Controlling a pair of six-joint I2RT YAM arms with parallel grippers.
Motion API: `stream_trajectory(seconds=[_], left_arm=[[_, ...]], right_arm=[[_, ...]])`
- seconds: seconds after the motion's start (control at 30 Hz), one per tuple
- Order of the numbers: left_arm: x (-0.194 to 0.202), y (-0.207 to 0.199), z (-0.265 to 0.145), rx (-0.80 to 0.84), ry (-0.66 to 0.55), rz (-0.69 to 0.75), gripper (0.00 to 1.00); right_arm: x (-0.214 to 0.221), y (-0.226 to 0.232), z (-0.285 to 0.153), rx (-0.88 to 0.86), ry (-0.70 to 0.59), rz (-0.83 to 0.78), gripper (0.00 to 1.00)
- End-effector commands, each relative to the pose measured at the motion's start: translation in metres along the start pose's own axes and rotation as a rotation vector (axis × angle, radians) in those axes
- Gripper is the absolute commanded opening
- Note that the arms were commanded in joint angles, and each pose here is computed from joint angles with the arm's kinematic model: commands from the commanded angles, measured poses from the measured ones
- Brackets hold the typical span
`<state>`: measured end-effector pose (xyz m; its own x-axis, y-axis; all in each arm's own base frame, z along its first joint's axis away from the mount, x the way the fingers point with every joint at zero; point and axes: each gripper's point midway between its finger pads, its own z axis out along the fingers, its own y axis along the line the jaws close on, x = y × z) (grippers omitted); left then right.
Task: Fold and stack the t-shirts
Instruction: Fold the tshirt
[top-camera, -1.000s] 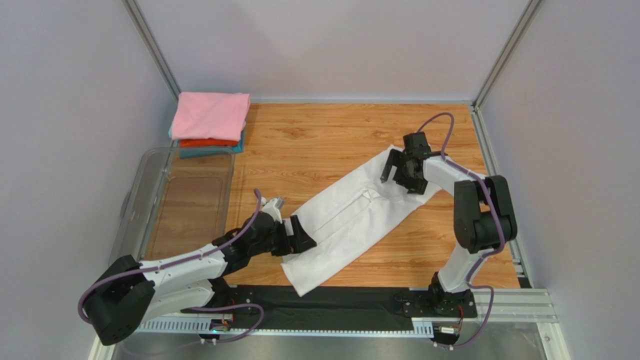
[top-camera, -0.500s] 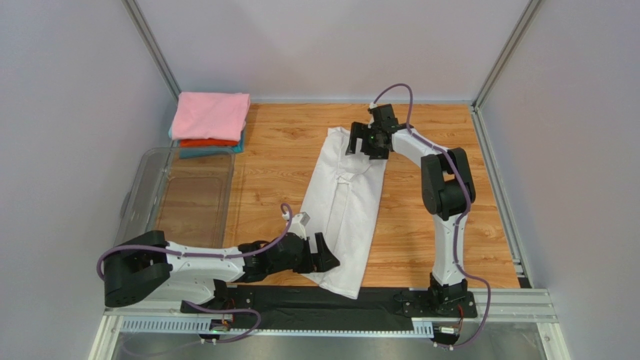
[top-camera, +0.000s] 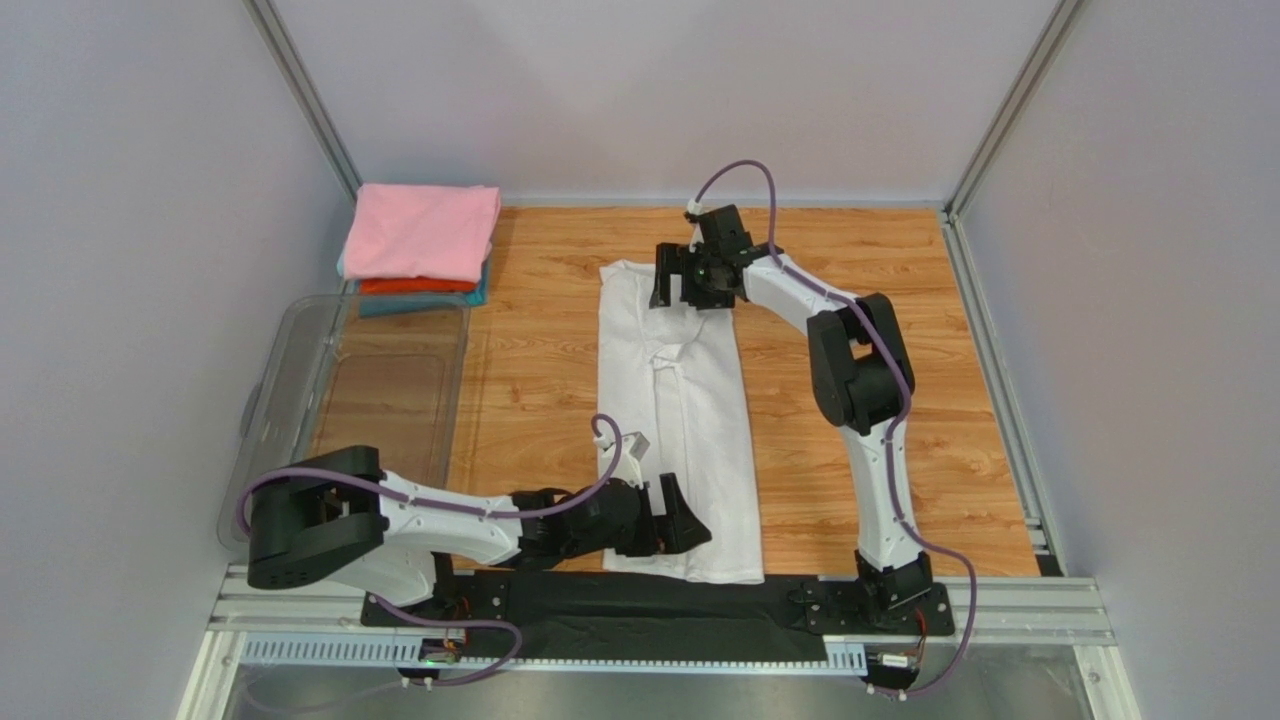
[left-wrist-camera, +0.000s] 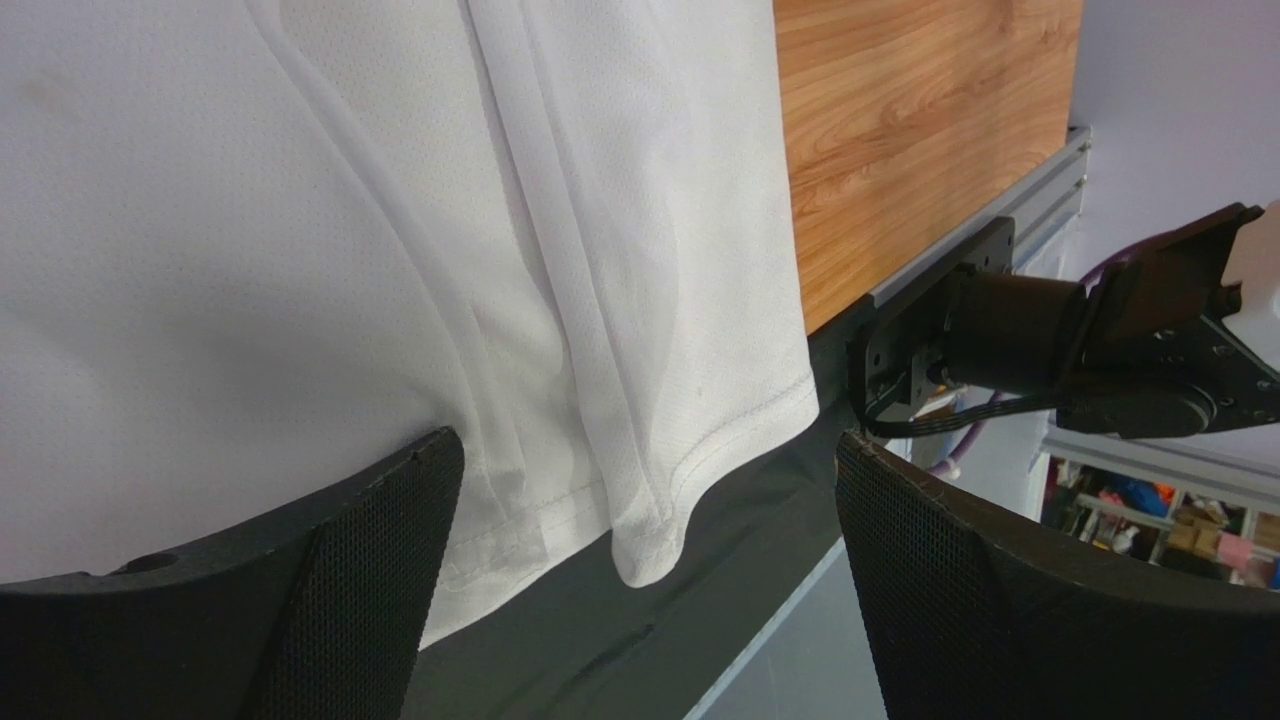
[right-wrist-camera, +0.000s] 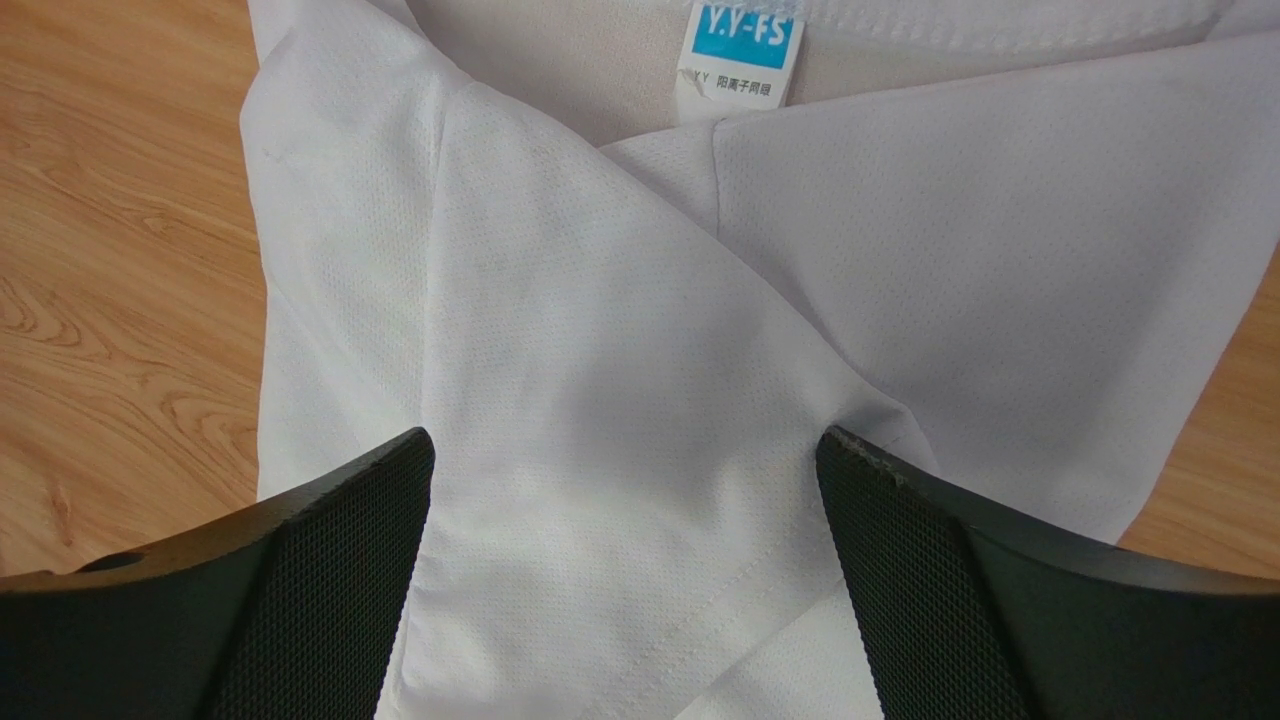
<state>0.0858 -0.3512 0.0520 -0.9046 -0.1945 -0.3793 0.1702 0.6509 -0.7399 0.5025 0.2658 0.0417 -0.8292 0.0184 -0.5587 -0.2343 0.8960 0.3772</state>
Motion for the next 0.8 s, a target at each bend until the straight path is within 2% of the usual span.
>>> stream_trajectory(seconds=[0.0, 0.1, 0.2, 0.3, 0.33, 0.37, 0.43, 0.47, 0.5, 0.53, 0.57, 0.6, 0.63, 0.7, 0.73, 0.77], left_arm=[[-0.014, -0.02, -0.015, 0.032, -0.044, 0.071, 1.0], [-0.017, -0.04, -0.027, 0.045, -0.039, 0.152, 1.0], [-0.015, -0.053, -0.036, 0.048, -0.016, 0.211, 1.0], [-0.012, -0.048, -0.048, 0.012, 0.007, 0.237, 1.0], [-0.012, -0.043, -0.052, -0.006, 0.006, 0.241, 1.0], [-0.014, -0.034, -0.061, -0.037, 0.01, 0.247, 1.0], [-0.019, -0.022, -0.071, -0.085, -0.006, 0.249, 1.0], [-0.02, -0.007, -0.082, -0.135, -0.002, 0.25, 1.0], [-0.022, 0.001, -0.087, -0.164, -0.006, 0.246, 1.0], [-0.024, 0.01, -0.092, -0.191, -0.016, 0.242, 1.0], [-0.021, 0.025, -0.098, -0.222, -0.011, 0.229, 1.0], [-0.02, 0.031, -0.099, -0.23, -0.013, 0.215, 1.0], [-0.016, 0.037, -0.1, -0.231, 0.0, 0.202, 1.0], [-0.009, 0.05, -0.101, -0.236, 0.014, 0.174, 1.0], [-0.005, 0.053, -0.1, -0.232, 0.027, 0.17, 1.0], [-0.002, 0.057, -0.099, -0.232, 0.031, 0.163, 1.0]], right_arm=[[0.004, 0.003, -0.021, 0.017, 0.033, -0.015, 1.0], [-0.017, 0.015, -0.051, 0.015, -0.025, -0.044, 1.0], [-0.055, 0.037, -0.112, -0.003, -0.154, -0.07, 1.0], [-0.063, 0.047, -0.149, 0.001, -0.211, -0.075, 1.0], [-0.073, 0.053, -0.182, 0.012, -0.276, -0.081, 1.0], [-0.07, 0.056, -0.193, 0.021, -0.289, -0.085, 1.0], [-0.051, 0.044, -0.212, 0.09, -0.304, -0.071, 1.0], [-0.051, 0.048, -0.246, 0.1, -0.377, -0.066, 1.0], [-0.043, 0.043, -0.258, 0.119, -0.397, -0.034, 1.0], [-0.014, 0.024, -0.251, 0.174, -0.362, 0.002, 1.0], [-0.013, 0.026, -0.283, 0.156, -0.445, 0.021, 1.0], [-0.003, 0.022, -0.287, 0.154, -0.459, 0.07, 1.0], [0.031, 0.009, -0.273, 0.164, -0.404, 0.088, 1.0], [0.053, 0.012, -0.284, 0.091, -0.411, 0.1, 1.0], [0.069, 0.018, -0.281, 0.041, -0.372, 0.113, 1.0], [0.103, 0.013, -0.266, 0.02, -0.288, 0.134, 1.0]])
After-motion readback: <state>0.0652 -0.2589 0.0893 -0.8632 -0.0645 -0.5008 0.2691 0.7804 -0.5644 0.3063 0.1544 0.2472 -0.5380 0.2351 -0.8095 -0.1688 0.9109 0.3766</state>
